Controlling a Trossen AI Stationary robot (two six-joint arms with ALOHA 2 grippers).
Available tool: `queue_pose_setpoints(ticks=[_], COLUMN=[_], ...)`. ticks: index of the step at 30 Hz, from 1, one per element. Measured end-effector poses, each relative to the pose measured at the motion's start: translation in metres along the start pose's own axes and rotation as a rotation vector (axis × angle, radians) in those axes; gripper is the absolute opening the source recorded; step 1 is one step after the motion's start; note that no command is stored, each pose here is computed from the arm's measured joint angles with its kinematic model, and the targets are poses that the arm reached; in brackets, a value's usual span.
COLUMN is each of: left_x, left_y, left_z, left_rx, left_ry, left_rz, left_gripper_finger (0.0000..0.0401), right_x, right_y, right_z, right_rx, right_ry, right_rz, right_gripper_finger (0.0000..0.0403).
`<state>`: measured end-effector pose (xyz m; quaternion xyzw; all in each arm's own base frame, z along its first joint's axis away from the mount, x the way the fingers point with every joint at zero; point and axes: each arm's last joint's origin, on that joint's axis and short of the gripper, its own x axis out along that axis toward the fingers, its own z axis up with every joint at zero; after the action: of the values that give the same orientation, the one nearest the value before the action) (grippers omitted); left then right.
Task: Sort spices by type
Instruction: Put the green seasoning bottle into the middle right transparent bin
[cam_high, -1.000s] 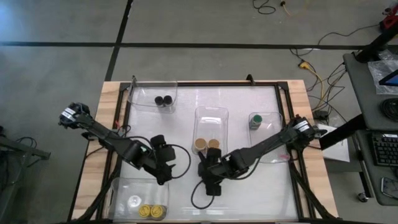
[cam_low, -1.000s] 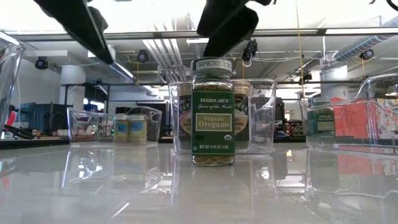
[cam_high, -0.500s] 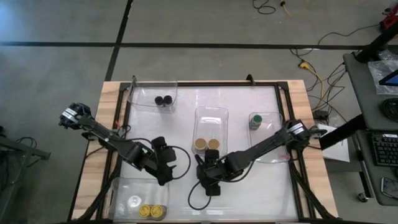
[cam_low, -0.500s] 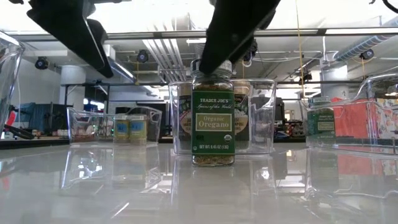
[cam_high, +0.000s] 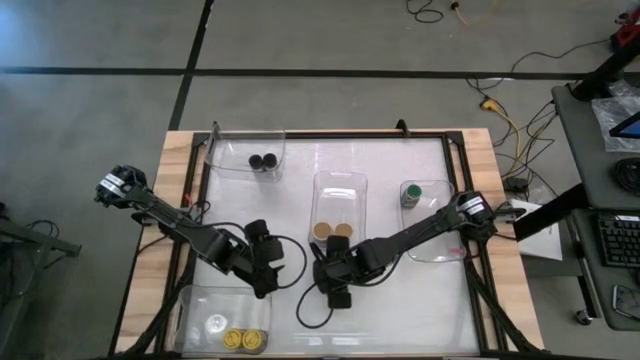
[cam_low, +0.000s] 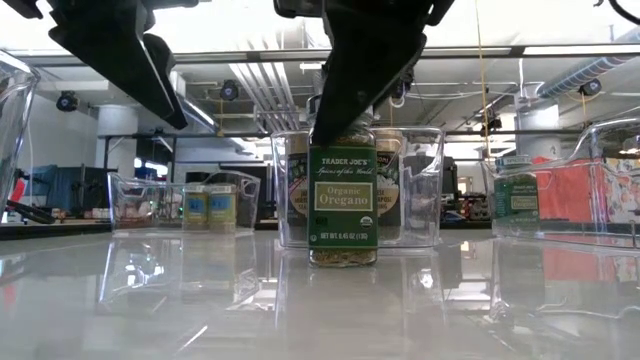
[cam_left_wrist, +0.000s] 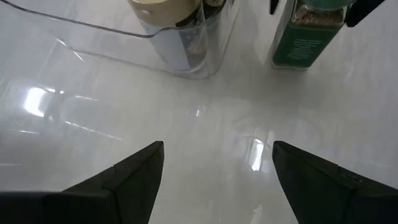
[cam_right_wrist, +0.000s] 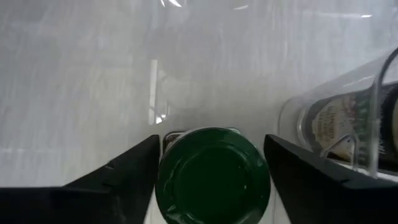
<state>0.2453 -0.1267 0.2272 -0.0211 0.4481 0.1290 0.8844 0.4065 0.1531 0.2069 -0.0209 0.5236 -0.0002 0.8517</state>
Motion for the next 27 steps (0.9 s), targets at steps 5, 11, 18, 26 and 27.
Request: queue_pose_setpoints(ticks=[5,11,18,26,27], left_x=[0.0,0.0,-0.002,-0.004,-0.004], left_y=[0.0,0.0,0.002,0.004,0.004], left_z=[0.0,0.0,-0.001,-0.001,-0.001], left_rx=[0.014,0.034,0.044,0.062,0.062], left_ry=[-0.004,-0.004,0.007,0.009,0.009], left_rz=[0.004,0.005,0.014,0.016,0.016], left_gripper_finger=[0.0283,0.0283,0.0283,0.0283,0.0283], right_x=[0.001,-0.007,-0.068,-0.119,-0.121], right_y=[-0.002,-0.002,0.003,-0.007,-0.009], right_z=[0.0,0.005,0.026,0.025,0.022], right_rx=[-0.034,-0.017,-0.072,-0.11,-0.111], right_ry=[0.012,0.021,0.054,0.142,0.163], right_rz=[0.036,0.088,0.079,-0.026,-0.047], right_gripper_finger=[0.0218,0.0192,0.0192,0.0192,0.0192])
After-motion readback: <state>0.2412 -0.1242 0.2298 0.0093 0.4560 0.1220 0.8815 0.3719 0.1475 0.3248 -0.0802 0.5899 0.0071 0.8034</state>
